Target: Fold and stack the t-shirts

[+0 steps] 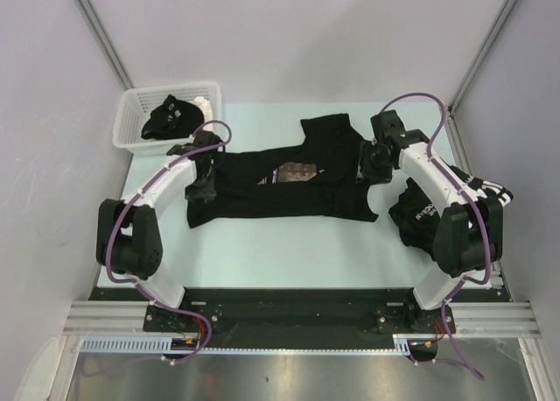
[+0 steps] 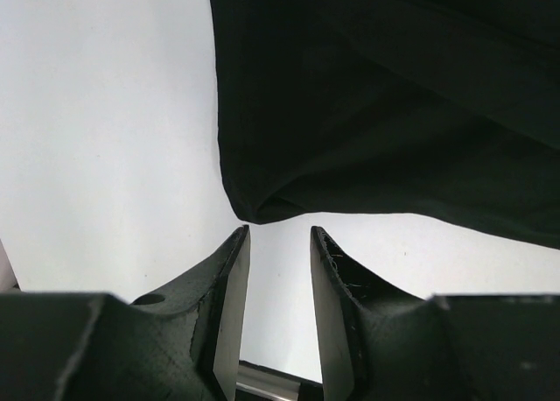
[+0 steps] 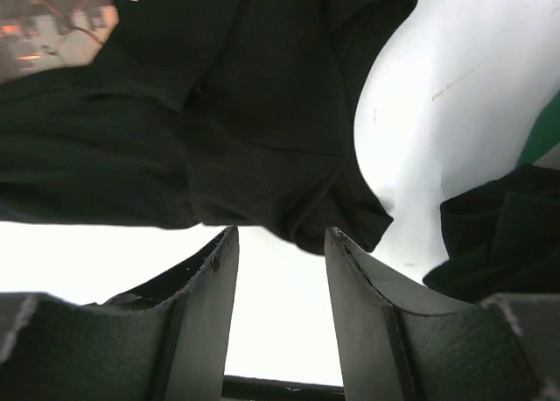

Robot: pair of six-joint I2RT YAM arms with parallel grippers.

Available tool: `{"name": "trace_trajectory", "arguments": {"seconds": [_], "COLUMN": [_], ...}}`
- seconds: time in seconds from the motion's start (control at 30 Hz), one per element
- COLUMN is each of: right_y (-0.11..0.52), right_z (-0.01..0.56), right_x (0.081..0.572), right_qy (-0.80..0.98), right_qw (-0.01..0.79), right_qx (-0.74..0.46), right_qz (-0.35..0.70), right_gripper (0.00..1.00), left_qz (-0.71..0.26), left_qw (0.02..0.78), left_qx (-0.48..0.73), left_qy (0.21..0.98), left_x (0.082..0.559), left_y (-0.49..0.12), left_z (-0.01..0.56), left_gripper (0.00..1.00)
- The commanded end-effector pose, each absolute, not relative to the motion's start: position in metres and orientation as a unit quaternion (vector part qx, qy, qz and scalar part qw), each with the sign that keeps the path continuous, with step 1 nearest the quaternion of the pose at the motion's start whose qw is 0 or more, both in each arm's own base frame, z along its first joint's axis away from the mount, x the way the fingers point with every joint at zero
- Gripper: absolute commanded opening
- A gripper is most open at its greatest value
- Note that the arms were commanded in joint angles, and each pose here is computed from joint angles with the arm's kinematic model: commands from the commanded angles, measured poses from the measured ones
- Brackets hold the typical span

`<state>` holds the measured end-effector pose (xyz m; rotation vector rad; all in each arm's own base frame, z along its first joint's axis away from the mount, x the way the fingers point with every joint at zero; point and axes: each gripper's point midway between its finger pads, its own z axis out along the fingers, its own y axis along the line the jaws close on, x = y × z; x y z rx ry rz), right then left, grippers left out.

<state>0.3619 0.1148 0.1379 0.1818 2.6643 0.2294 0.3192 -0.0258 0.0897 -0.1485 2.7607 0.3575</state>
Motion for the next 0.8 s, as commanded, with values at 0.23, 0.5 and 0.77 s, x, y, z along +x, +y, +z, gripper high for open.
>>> {"name": "trace_trajectory", "arguments": {"seconds": [0.23,0.5,0.77], "right_y": [0.124,0.109,0.099], "right_z": [0.091,0.070,0.058], "right_x": [0.370,0.373,0.373], "right_qy": [0.975,0.980,0.983], "right_qw": [0.194,0.177,0.160], "right_qx": [0.066,0.066,0.066], "right_qz": [0.088,0.060,0.056], "right_gripper": [0.51,0.52,0.54], "left_qz": [0.109,0.114,0.112], "left_qw": [0.209,0.209,0.205], "left_qx": [-0.066,-0.066,-0.068], "left_qy": [0.970,0.969,0.970], "left_x": [0.313,0.307,0.304], "left_y": [-0.027,-0.024,-0.025], "left_z": [0.117,0.121,0.119], "left_gripper": [0.39,0.39,0.39]}}
